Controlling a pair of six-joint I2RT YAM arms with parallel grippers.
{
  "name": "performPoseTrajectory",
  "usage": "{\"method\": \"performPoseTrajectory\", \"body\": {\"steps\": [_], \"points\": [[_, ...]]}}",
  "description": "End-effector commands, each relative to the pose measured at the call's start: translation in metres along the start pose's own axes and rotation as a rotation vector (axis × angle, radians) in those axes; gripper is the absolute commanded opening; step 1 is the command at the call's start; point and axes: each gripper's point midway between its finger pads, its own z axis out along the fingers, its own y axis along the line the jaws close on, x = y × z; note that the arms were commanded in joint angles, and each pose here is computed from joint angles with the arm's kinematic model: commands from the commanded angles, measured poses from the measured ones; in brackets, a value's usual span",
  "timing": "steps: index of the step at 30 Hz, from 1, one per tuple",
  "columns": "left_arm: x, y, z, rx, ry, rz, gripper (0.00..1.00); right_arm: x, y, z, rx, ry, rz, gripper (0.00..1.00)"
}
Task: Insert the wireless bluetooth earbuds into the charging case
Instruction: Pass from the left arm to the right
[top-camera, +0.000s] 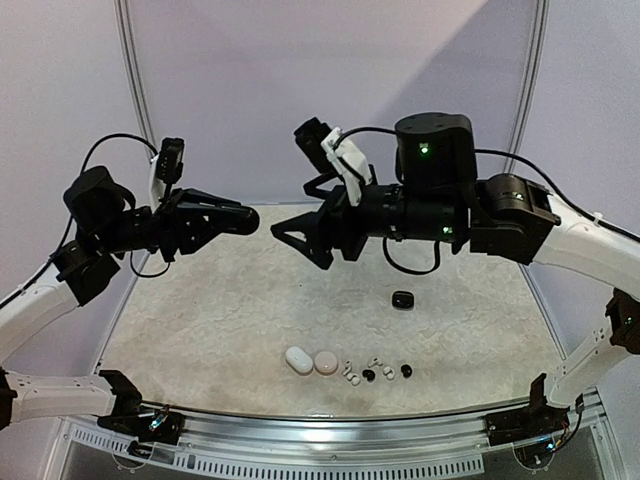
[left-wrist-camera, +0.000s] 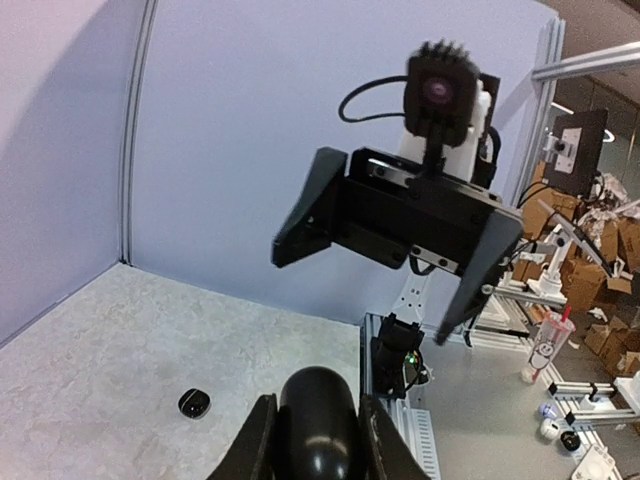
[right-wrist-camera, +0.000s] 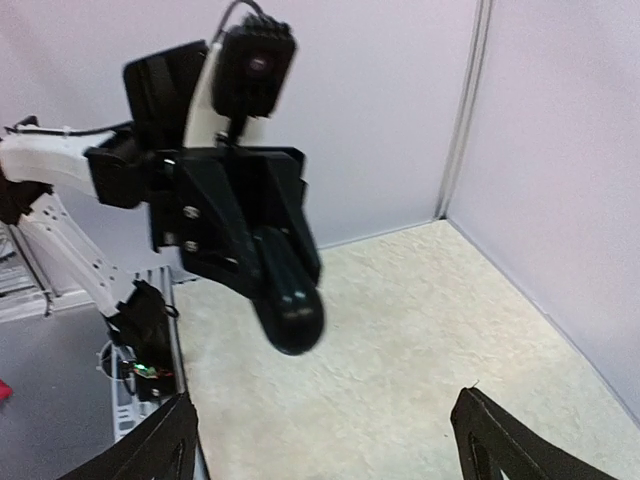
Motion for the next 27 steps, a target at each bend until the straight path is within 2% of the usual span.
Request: {"method": "performPoseTrajectory", "body": {"steps": [1, 8, 12, 16, 23, 25, 27], "points": [[-0.016, 0.003, 0.011, 0.035, -0.113, -0.021, 0.0, 0.001, 0.034, 0.008, -0.19, -0.008, 0.115, 0.89], [-0.018, -0.008, 0.018, 0.068, -0.153, -0.038, 0.0, 0.002, 0.014, 0.028, -0.253, 0.034, 0.236, 0.75], [-0.017, -0.009, 0.019, 0.074, -0.161, -0.062, 0.0, -0.003, 0.011, 0.033, -0.267, 0.008, 0.239, 0.69], [-0.014, -0.008, 0.021, 0.074, -0.152, -0.069, 0.0, -0.007, 0.009, 0.034, -0.281, -0.013, 0.241, 0.57], [-0.014, -0.009, 0.021, 0.07, -0.149, -0.085, 0.0, -0.012, 0.018, 0.041, -0.343, -0.023, 0.25, 0.57], [-0.014, -0.009, 0.02, 0.068, -0.152, -0.089, 0.0, -0.013, 0.019, 0.043, -0.352, -0.015, 0.26, 0.52], [-0.013, -0.009, 0.019, 0.065, -0.147, -0.09, 0.0, -0.015, 0.022, 0.045, -0.37, -0.008, 0.268, 0.39]]}}
